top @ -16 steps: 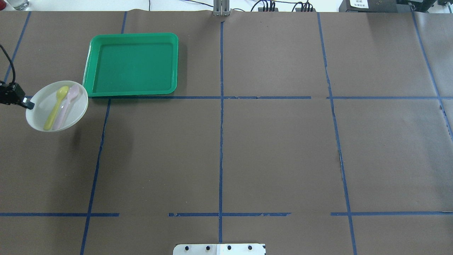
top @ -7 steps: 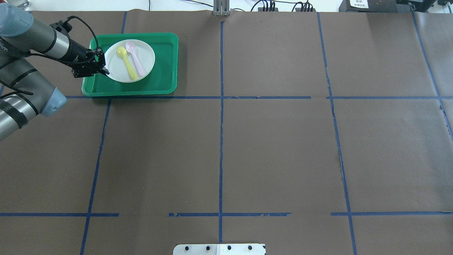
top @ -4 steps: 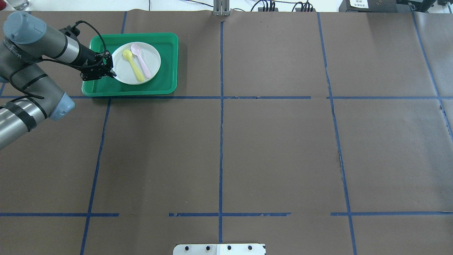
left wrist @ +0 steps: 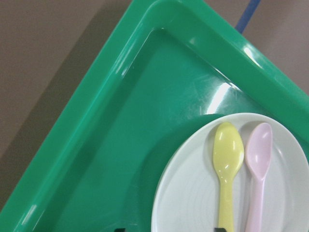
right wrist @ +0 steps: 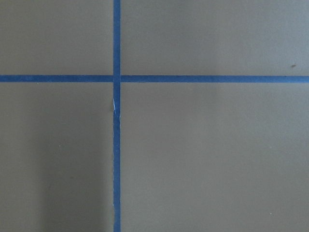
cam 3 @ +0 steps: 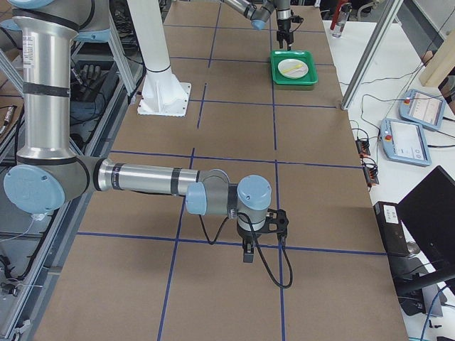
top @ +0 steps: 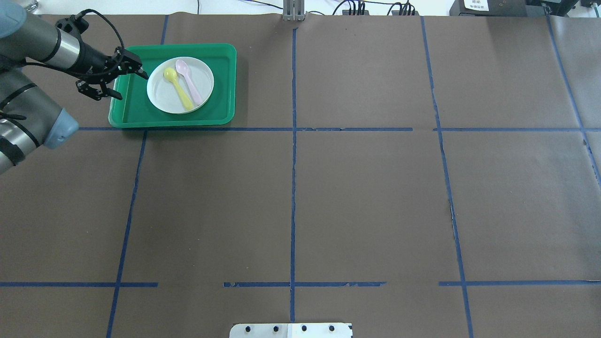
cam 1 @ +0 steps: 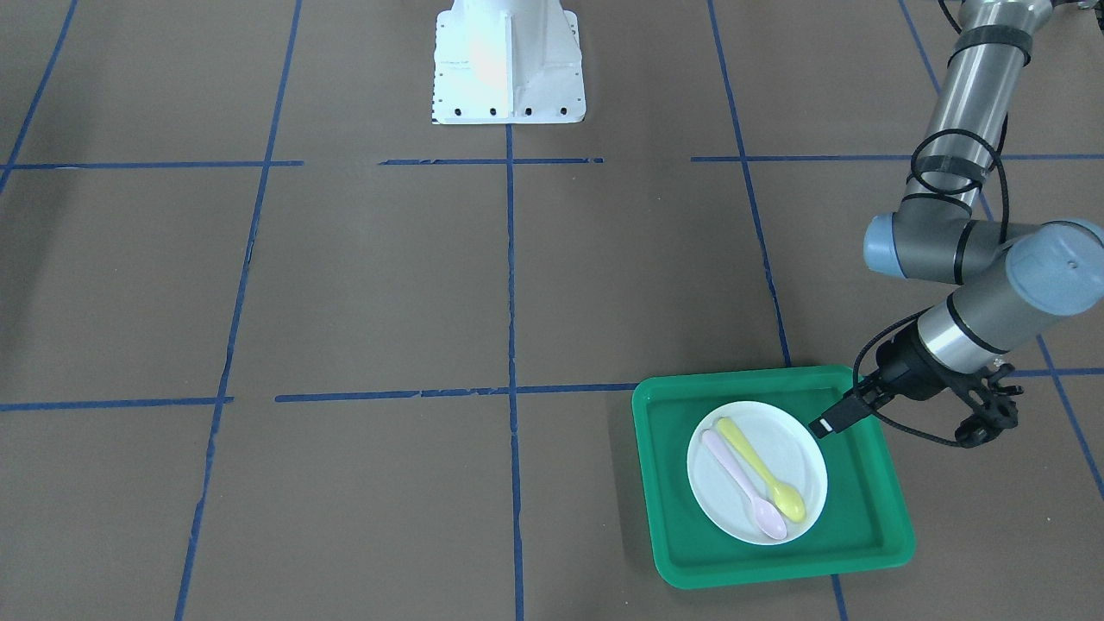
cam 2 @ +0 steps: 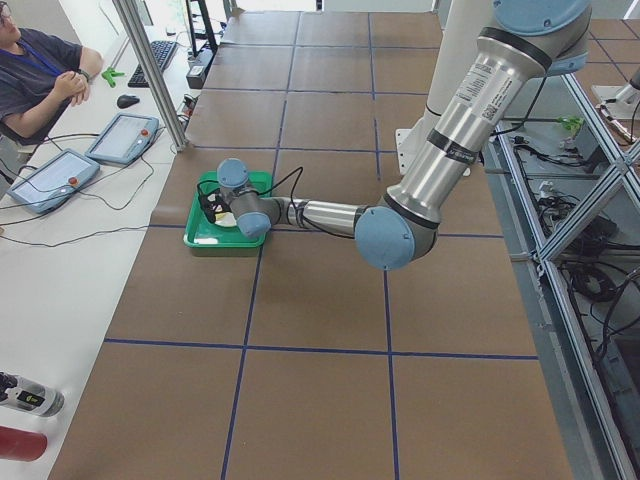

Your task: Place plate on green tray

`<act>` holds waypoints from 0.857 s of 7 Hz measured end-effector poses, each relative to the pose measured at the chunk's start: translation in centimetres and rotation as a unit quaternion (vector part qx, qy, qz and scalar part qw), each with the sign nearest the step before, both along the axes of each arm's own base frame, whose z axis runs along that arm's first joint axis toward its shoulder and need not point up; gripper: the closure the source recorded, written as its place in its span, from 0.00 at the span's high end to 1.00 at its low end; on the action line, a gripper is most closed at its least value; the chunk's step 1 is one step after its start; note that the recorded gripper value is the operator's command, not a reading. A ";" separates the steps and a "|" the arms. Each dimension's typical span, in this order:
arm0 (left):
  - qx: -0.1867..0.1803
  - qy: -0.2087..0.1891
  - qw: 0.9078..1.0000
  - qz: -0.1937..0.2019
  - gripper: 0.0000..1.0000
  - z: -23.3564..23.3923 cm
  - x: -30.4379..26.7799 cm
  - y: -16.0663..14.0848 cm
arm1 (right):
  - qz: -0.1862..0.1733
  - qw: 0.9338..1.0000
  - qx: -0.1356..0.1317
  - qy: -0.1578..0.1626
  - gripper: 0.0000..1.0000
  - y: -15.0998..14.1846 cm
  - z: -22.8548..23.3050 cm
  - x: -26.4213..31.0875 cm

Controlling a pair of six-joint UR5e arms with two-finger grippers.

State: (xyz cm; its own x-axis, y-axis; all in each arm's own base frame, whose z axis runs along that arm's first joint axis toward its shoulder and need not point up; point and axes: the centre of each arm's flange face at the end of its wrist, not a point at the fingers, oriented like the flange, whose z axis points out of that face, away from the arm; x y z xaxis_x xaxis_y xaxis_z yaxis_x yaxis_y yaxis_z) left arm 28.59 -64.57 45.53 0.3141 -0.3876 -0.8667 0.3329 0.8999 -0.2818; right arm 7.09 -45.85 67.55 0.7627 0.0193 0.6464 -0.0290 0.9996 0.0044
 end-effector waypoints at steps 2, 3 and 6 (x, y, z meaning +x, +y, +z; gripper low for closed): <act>0.081 -0.040 0.995 0.033 1.00 -4.3 -5.4 1.6 | 0.000 1.000 0.001 0.000 1.00 0.0 0.0 0.0; 0.130 -0.078 0.987 0.055 1.00 -6.1 -7.9 2.9 | 0.000 1.000 0.001 0.000 1.00 0.0 0.0 0.0; 0.285 -0.193 0.930 0.133 1.00 -2.7 -17.0 8.6 | 0.000 1.000 0.000 0.000 1.00 0.0 0.0 0.0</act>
